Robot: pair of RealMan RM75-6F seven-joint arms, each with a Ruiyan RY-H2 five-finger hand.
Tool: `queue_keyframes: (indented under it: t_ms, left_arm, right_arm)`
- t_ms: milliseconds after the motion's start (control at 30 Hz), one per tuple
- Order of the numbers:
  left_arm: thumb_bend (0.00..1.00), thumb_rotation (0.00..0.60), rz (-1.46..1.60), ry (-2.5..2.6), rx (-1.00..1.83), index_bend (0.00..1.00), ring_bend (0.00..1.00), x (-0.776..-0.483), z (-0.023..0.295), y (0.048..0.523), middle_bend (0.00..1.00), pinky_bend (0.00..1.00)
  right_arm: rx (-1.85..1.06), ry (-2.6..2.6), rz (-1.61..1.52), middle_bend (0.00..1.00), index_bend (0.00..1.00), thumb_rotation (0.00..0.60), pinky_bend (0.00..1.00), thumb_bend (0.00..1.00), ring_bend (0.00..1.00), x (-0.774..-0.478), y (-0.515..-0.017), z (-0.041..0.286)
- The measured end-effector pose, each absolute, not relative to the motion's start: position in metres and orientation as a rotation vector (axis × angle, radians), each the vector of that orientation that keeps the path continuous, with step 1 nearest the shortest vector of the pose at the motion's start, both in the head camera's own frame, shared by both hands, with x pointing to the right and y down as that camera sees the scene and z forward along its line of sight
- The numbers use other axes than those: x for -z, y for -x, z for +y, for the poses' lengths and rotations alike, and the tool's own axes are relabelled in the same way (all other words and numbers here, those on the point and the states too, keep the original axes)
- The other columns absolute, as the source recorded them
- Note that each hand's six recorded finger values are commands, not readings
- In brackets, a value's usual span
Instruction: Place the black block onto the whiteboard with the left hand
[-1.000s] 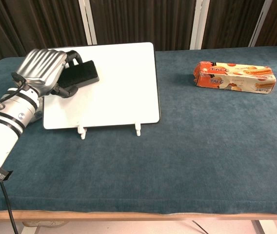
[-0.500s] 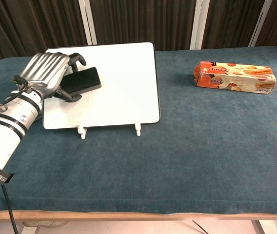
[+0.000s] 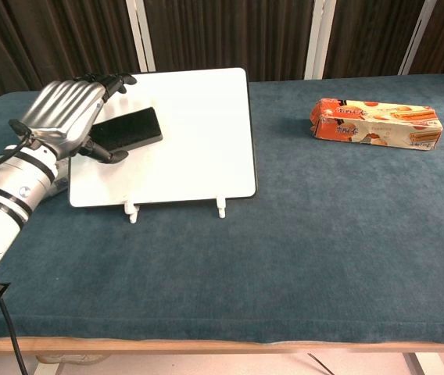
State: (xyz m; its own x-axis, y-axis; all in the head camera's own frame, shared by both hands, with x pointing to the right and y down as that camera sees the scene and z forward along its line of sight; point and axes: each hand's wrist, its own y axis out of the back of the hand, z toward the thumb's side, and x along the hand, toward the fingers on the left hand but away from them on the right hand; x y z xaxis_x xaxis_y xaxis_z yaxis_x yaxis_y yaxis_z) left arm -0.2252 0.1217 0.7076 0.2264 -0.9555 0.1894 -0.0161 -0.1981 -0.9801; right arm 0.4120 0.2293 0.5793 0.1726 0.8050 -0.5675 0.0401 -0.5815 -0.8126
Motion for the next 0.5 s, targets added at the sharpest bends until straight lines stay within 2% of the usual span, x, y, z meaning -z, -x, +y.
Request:
queue_keyframes:
  t_ms: [167, 300, 500]
  left_arm:
    - [0.18, 0.599, 0.968, 1.544, 1.144, 0.07, 0.09, -0.688, 0.137, 0.24, 0.15, 0.24]
    - [0.2, 0.6, 0.929, 1.646, 1.186, 0.0, 0.06, -0.665, 0.156, 0.27, 0.11, 0.17]
    - [0.22, 0.6, 0.874, 1.748, 1.391, 0.0, 0.04, -0.613, 0.197, 0.366, 0.09, 0.14]
  right_arm:
    - [-1.472, 1.784, -0.791, 0.0, 0.0, 0.6, 0.0, 0.21, 0.0, -0.578, -0.412, 0.232]
    - [-1.483, 1.765, -0.776, 0.0, 0.0, 0.6, 0.0, 0.21, 0.0, -0.578, -0.412, 0.235]
    - [-1.551, 1.699, -0.741, 0.0, 0.0, 0.6, 0.0, 0.21, 0.0, -0.583, -0.418, 0.242]
